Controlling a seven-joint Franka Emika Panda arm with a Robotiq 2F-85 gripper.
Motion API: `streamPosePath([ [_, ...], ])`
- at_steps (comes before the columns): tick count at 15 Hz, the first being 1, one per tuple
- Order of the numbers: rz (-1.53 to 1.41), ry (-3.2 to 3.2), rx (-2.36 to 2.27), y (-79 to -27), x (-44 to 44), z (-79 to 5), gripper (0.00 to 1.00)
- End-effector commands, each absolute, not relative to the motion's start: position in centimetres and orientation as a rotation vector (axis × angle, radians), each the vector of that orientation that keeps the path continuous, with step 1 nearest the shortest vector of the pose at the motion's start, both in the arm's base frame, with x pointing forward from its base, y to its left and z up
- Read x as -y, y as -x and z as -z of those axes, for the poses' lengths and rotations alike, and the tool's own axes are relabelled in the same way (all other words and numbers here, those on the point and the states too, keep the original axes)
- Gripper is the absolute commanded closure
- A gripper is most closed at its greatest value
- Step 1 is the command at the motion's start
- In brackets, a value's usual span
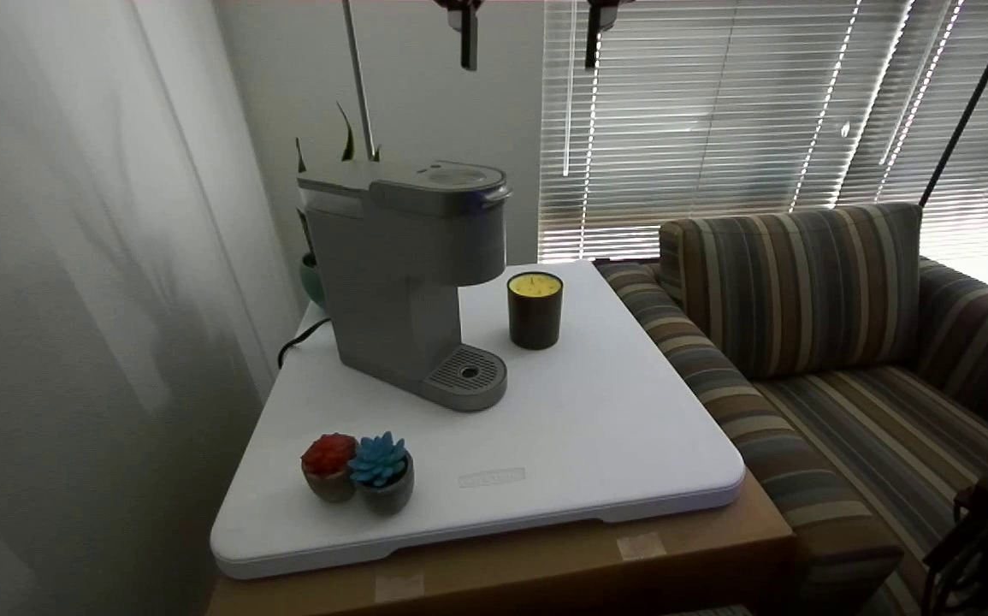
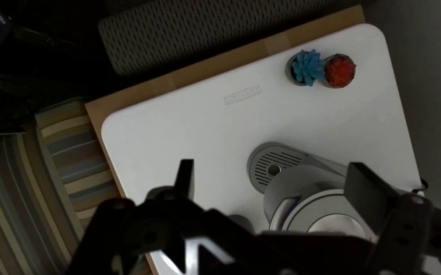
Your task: Close the coffee maker
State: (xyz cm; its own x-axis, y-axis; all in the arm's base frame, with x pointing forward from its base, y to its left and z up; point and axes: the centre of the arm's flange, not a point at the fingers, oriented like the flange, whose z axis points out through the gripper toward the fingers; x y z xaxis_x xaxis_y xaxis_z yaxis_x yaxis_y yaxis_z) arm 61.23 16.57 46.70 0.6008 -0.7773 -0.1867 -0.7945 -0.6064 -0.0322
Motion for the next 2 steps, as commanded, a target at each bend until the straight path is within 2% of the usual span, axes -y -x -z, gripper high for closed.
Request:
streamPosePath([
  [1, -0.235, 2.709, -1.332, -61.24, -16.51, -46.7, 0.0],
  [2, -0.236, 2.709, -1.332, -61.24, -16.48, -46.69, 0.0],
])
